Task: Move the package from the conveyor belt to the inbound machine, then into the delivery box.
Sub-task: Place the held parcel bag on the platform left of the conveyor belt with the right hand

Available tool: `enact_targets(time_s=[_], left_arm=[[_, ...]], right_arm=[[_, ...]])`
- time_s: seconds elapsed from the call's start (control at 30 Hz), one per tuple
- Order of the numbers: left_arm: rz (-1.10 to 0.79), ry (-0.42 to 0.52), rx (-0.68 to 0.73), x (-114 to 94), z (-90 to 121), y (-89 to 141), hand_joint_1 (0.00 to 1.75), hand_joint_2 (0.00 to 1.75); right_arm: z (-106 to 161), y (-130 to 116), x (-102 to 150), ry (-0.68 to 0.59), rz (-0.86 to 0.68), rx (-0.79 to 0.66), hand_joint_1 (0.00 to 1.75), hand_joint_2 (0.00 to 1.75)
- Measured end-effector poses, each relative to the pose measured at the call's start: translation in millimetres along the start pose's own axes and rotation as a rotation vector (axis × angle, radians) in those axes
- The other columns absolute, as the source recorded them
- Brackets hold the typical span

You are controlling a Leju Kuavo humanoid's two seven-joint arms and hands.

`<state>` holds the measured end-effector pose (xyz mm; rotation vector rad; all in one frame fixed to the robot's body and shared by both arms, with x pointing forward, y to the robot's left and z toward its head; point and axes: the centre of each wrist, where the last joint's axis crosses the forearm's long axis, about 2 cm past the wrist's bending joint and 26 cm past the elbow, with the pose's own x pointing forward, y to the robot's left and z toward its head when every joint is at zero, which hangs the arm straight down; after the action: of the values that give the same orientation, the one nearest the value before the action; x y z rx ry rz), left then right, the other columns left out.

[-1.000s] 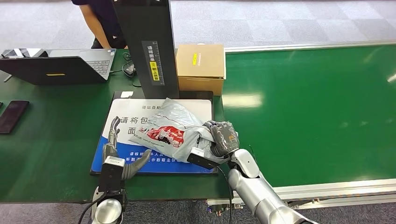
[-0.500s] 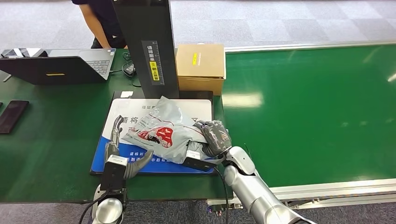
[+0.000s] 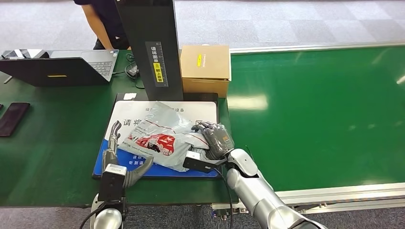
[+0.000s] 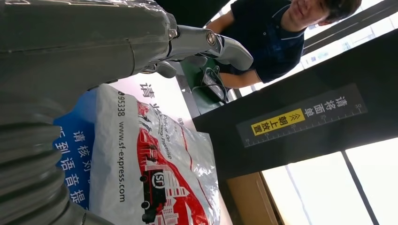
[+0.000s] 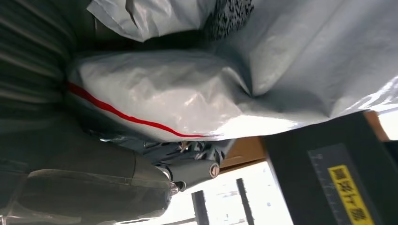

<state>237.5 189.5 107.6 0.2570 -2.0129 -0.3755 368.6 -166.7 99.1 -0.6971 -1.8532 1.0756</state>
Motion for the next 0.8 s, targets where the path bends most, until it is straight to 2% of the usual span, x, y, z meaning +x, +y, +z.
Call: enact_targets(time_s=[0.03,0.3,0.43,0.53,0.73,0.8], left_arm=[[-0.001,0.001,0.002,0.4,1.4,0.4,0.0,1.75],[-0.011,0.008,0.016,2.7,10.4,2.7,0.0,1.75],[-0.012,0.011,0.018,2.3,11.0,3.1,0.0,1.75],[-0.012,0.012,0.019,2.0,11.0,3.7,0.0,1.75],[-0.004,0.008,0.022,0.9,11.1,5.0,0.0,1.75],[-0.001,0.005,0.018,0.5,11.3,5.5,0.0,1.75]], right_arm=[[-0.3,0.0,-0.4,0.018,0.008,-0.002,0.0,0.0],[-0.5,-1.4,-4.5,0.1,0.04,-0.049,0.0,0.0],[0.9,-3.4,-8.5,0.097,-0.044,-0.104,0.0,0.0],[2.0,-5.7,-11.6,0.093,-0.195,-0.129,0.0,0.0],[13.8,-7.0,-8.2,0.035,-0.669,-0.149,0.0,0.0],[20.2,-9.0,-4.4,0.005,-0.786,-0.169,0.0,0.0]])
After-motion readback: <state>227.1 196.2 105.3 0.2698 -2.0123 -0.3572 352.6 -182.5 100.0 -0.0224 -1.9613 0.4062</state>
